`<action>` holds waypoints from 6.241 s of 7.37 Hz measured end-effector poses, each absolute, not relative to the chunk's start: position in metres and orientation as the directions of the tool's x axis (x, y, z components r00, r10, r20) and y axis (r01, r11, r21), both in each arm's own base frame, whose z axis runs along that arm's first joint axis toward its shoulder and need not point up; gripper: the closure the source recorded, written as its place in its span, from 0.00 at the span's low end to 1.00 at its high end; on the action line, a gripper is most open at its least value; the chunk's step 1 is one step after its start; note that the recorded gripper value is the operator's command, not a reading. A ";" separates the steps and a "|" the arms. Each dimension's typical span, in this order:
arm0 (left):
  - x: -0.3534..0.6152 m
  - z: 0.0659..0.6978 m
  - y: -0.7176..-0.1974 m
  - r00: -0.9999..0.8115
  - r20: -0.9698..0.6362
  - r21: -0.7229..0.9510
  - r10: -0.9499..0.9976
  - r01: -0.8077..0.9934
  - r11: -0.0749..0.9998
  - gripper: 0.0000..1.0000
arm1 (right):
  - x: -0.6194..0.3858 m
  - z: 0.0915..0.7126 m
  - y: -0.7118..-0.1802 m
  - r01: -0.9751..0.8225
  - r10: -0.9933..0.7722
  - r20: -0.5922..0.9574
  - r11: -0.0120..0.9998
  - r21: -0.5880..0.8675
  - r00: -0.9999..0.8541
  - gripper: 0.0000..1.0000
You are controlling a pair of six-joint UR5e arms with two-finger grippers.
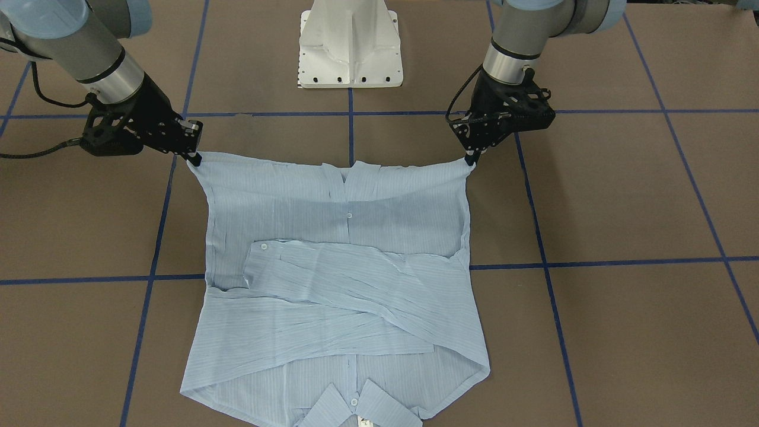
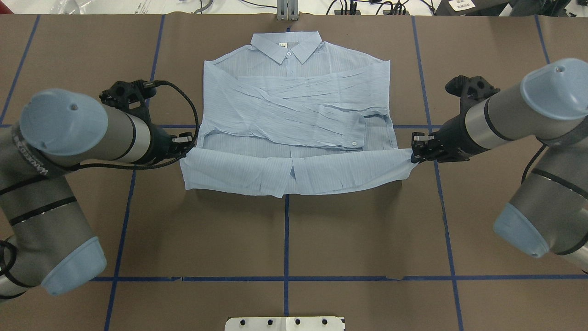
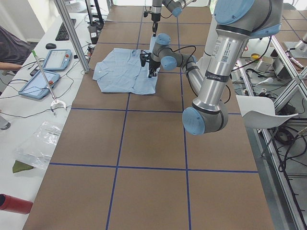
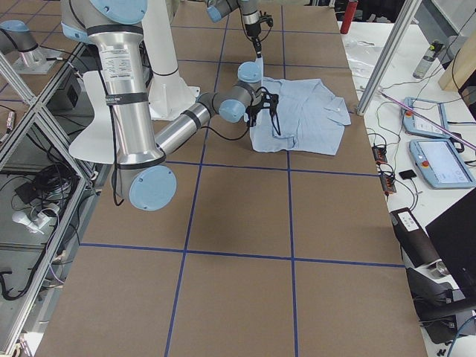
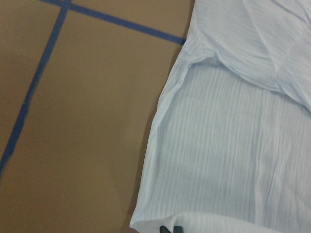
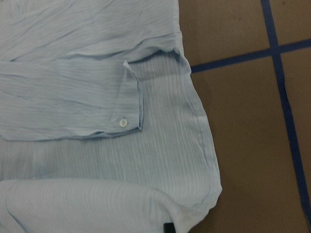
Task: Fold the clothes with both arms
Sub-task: 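Lift the hem with both grippers and fold it toward the collar, then lay the hem down beside the collar and open both grippers, then raise both grippers up and away from the folded shirt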
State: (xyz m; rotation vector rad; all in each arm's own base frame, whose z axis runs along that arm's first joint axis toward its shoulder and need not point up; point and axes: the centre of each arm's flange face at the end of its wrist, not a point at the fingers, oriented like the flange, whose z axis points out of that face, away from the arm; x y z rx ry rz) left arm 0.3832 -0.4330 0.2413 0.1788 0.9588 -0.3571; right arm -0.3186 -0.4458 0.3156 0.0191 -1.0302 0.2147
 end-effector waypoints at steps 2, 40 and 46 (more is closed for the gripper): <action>0.381 0.241 -0.489 0.469 -0.856 -0.010 -0.219 0.408 0.913 1.00 | -0.319 0.296 -0.508 -0.243 0.200 0.858 0.966 -0.091 0.473 1.00; 0.311 0.330 -0.607 0.291 -0.955 0.103 -0.062 0.518 0.849 0.00 | -0.190 0.291 -0.707 -0.387 0.165 0.868 0.922 0.034 0.468 0.00; 0.309 0.328 -0.575 0.298 -0.951 0.073 -0.089 0.493 0.867 0.00 | -0.228 0.306 -0.653 -0.307 0.215 0.830 0.950 -0.056 0.514 0.00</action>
